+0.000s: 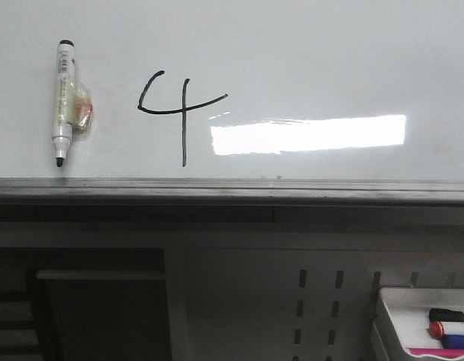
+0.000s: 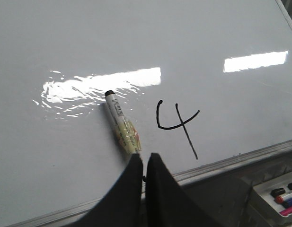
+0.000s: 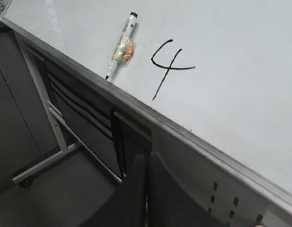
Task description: Write number 4 on whiteboard
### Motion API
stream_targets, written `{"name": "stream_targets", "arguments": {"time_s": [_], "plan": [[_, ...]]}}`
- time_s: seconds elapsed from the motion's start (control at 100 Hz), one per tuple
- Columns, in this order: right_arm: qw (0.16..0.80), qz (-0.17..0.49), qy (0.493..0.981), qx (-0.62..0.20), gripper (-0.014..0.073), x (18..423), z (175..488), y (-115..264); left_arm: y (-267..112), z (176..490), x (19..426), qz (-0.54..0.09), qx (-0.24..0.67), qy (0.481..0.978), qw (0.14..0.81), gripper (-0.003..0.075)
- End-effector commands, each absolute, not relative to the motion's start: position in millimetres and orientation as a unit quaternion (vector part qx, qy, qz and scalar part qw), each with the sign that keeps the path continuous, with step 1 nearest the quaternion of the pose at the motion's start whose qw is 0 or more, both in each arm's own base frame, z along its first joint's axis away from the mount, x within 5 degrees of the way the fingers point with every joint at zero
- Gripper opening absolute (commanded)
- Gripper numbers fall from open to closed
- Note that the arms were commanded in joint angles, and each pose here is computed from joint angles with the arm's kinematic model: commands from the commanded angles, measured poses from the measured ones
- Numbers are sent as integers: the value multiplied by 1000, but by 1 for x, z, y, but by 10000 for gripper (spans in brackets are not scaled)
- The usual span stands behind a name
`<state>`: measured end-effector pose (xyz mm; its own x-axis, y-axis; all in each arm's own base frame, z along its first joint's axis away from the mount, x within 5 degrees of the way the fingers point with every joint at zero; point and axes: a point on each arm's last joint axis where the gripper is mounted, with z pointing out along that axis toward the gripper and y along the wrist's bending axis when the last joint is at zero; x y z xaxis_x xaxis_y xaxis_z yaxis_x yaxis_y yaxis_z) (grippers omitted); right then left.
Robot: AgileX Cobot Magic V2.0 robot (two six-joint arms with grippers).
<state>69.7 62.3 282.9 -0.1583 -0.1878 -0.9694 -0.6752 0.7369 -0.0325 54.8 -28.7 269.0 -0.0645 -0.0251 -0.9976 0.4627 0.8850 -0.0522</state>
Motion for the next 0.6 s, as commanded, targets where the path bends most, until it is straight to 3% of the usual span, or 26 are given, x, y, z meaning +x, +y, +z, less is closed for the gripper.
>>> {"name": "stream_targets", "arguments": {"time_s": [0.0, 0.59], "plan": [[626, 212, 697, -277, -64, 63, 285, 54, -24, 274, 45, -181, 159, 656, 715, -20], [648, 218, 678, -271, -64, 50, 274, 44, -20, 268, 37, -201, 144, 638, 730, -20]]}}
